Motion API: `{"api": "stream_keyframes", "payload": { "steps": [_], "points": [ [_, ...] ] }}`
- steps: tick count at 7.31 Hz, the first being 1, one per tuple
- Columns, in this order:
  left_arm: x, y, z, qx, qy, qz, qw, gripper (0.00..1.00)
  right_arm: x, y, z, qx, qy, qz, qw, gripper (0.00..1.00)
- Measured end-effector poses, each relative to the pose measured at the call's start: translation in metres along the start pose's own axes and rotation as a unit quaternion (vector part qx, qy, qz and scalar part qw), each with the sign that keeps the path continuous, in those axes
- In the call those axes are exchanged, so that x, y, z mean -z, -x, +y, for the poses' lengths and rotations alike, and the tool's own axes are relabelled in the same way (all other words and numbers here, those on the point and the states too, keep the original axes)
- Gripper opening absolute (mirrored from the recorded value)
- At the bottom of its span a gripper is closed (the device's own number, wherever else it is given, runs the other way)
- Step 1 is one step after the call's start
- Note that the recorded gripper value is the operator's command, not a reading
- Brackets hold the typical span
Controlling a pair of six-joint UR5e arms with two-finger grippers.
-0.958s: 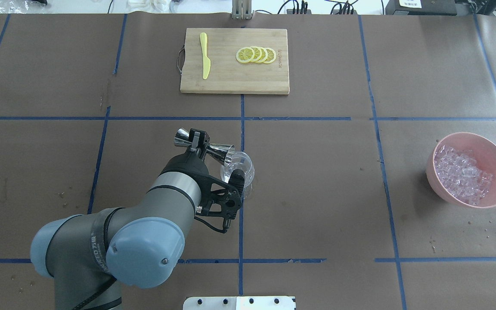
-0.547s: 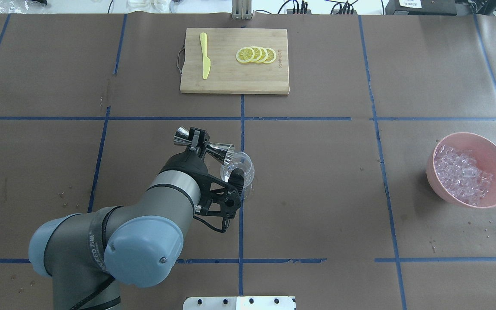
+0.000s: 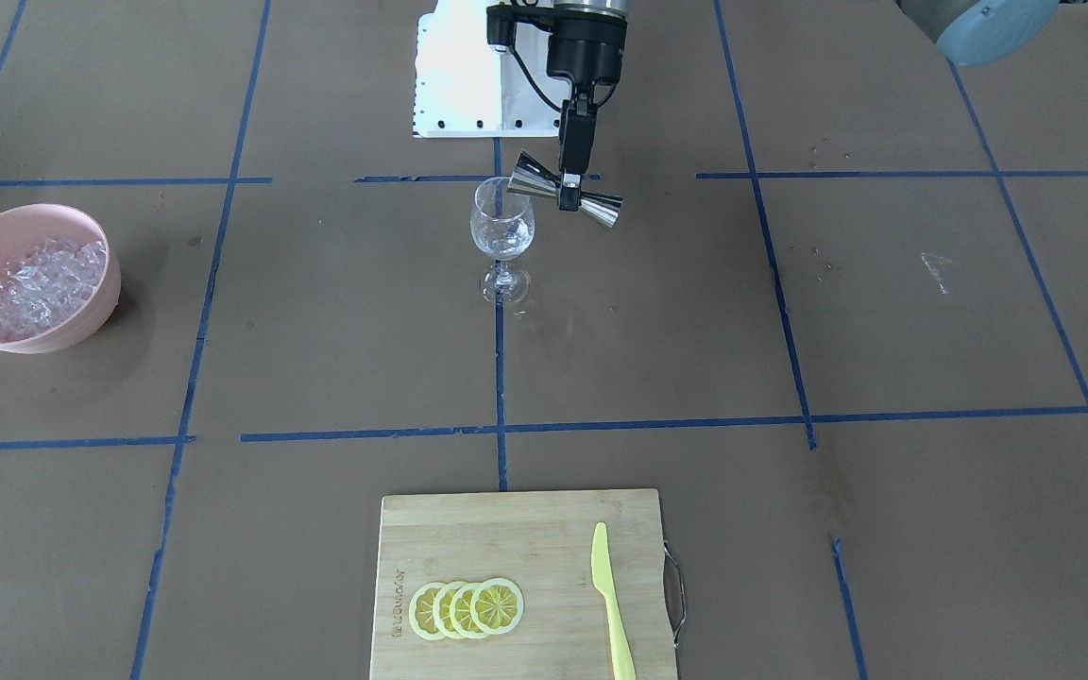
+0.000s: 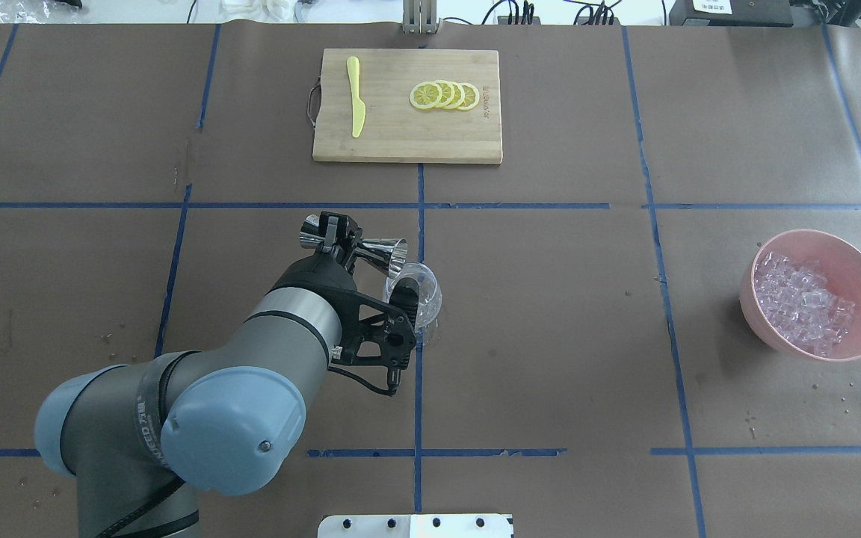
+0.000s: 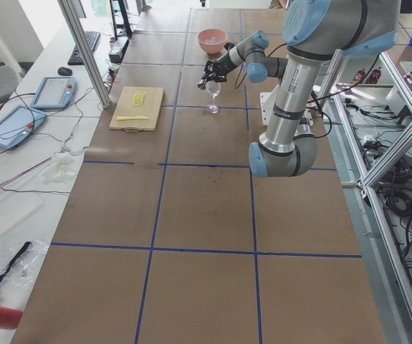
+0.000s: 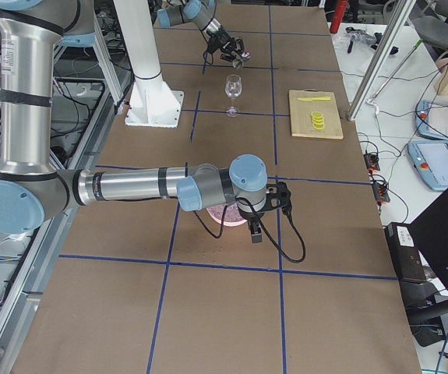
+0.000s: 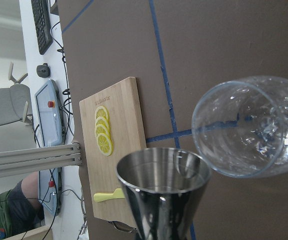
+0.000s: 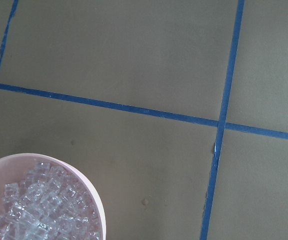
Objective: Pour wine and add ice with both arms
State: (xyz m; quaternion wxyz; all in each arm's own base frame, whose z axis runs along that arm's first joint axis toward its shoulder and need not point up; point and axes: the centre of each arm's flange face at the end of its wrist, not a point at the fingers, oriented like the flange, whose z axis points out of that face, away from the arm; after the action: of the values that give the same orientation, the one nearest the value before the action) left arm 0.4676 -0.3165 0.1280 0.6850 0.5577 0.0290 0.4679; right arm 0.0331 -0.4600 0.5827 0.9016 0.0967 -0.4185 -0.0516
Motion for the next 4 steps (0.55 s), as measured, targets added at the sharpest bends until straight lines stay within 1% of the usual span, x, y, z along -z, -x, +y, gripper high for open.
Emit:
{"api": "stream_keyframes", "payload": {
  "steps": [1, 2, 3, 4],
  "points": [
    [-0.001, 0.0, 0.006, 0.064, -0.003, -0.001, 0.9979, 0.0, 0.0, 0.0, 0.0, 0.0, 0.0, 0.0, 1.0, 1.0],
    [0.0, -0.002, 0.018, 0.116, -0.005, -0.002, 0.9933, 0.0, 0.0, 0.0, 0.0, 0.0, 0.0, 0.001, 1.0, 1.0],
    [0.001, -0.002, 0.031, 0.171, -0.005, -0.001, 0.9852, 0.0, 0.0, 0.0, 0.0, 0.0, 0.0, 0.001, 1.0, 1.0],
    [0.0, -0.006, 0.043, 0.236, -0.006, 0.002, 0.9717, 0.0, -0.001, 0.001, -0.001, 0.001, 0.001, 0.001, 1.0, 1.0]
  ]
}}
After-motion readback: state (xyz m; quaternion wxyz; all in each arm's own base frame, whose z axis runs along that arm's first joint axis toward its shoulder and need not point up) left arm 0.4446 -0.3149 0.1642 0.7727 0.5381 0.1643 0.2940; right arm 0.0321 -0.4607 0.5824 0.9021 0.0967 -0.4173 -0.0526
